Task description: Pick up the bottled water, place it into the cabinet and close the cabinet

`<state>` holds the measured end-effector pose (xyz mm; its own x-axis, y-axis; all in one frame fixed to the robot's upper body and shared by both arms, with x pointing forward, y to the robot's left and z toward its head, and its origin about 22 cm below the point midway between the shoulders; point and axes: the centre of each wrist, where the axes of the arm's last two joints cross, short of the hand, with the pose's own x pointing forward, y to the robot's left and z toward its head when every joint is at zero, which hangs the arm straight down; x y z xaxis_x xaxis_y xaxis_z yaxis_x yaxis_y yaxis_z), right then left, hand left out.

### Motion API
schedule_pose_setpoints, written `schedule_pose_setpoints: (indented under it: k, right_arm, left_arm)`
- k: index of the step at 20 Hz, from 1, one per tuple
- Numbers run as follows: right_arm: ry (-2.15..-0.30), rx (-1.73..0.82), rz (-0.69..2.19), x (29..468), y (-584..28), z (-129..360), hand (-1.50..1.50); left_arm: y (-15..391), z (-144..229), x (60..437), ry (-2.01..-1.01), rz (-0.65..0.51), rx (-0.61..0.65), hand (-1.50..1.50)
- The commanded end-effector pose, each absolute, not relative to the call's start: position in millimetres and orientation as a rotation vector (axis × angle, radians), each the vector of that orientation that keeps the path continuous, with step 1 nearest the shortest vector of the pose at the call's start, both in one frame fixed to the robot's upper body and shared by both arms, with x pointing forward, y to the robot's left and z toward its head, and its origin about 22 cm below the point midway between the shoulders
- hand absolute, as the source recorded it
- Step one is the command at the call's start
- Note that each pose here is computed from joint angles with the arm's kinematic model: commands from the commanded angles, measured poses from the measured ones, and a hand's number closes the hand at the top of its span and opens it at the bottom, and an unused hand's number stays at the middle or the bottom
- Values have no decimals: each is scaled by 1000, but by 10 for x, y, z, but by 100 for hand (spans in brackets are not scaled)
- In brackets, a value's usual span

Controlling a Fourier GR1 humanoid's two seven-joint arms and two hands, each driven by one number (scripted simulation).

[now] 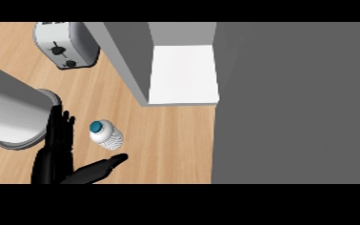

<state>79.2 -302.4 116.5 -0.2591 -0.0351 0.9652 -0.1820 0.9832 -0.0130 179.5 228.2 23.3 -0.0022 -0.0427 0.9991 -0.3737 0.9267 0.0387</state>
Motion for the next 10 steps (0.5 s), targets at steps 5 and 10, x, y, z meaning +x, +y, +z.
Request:
schedule_pose_setpoints:
  k: [5, 10]
  right_arm:
    - [-1901, 277, 106, 536, -2967, 1531, -150]
    - [-1909, 297, 147, 490, -2925, 1575, -150]
  left_arm:
    - [2404, -291, 1950, -1496, 286, 309, -150]
    - [2669, -588, 1819, -1460, 307, 315, -150]
